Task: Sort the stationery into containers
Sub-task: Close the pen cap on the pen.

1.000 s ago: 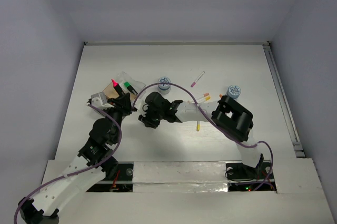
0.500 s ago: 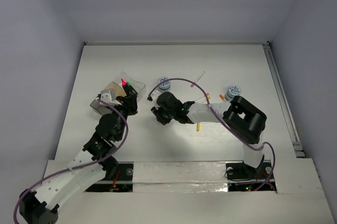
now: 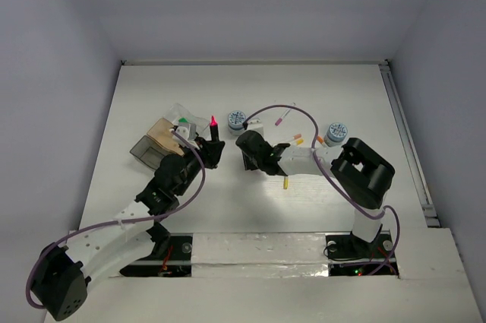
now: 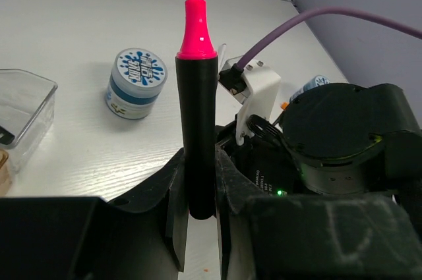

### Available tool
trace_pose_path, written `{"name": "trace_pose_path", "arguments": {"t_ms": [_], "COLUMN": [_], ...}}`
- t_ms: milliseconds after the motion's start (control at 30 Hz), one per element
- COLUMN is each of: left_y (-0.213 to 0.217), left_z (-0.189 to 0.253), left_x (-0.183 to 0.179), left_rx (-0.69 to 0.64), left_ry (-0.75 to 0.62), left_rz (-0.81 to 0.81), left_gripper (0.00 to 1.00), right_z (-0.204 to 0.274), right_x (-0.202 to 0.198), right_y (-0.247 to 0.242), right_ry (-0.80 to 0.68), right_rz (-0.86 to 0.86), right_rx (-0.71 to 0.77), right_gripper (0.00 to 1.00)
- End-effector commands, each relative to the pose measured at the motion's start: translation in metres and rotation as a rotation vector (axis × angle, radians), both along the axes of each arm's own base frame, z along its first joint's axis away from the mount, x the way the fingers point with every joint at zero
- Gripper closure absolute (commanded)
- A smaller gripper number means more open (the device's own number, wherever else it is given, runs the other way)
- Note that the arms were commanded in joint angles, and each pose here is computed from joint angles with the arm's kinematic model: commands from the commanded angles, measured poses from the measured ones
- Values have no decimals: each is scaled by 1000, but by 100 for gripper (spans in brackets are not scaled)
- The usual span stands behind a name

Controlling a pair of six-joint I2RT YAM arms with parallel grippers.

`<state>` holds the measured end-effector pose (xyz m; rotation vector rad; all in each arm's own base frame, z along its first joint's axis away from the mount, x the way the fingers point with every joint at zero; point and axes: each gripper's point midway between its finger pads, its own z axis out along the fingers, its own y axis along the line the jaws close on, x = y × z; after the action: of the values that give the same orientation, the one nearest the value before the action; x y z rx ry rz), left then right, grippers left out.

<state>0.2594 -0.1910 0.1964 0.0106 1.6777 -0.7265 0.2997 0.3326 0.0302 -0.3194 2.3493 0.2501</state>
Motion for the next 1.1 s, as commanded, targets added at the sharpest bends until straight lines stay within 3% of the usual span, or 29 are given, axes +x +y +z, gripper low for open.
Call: {"name": "trace_pose_path", "arguments": {"t_ms": [0, 67, 267, 467, 700, 1067], "left_y": [-13, -14, -17, -17, -19, -20], "left_z": [42, 42, 41, 42, 40, 41], "left_x": [-2, -2, -3, -5, -4, -5], "left_rx": [-74, -72, -65, -65, -62, -63], "left_ry": [-111, -110, -114, -118, -113, -116], "left_rz": [-63, -66, -86, -92, -100, -111], "left_gripper": [100, 100, 100, 100, 100, 100], "right_z": [2, 3, 7, 6, 6, -6], "right_x": [5, 5, 5, 2, -8, -13], "right_y": [-11, -14, -18, -19, -16, -22], "right_ry": [-26, -31, -23, 36, 117, 204], "right_rz": [-98, -104, -82, -29, 61, 123], "right_rx": [-11, -25, -40, -31, -43, -149], "right_gripper": [70, 68, 50, 44, 46, 56]}}
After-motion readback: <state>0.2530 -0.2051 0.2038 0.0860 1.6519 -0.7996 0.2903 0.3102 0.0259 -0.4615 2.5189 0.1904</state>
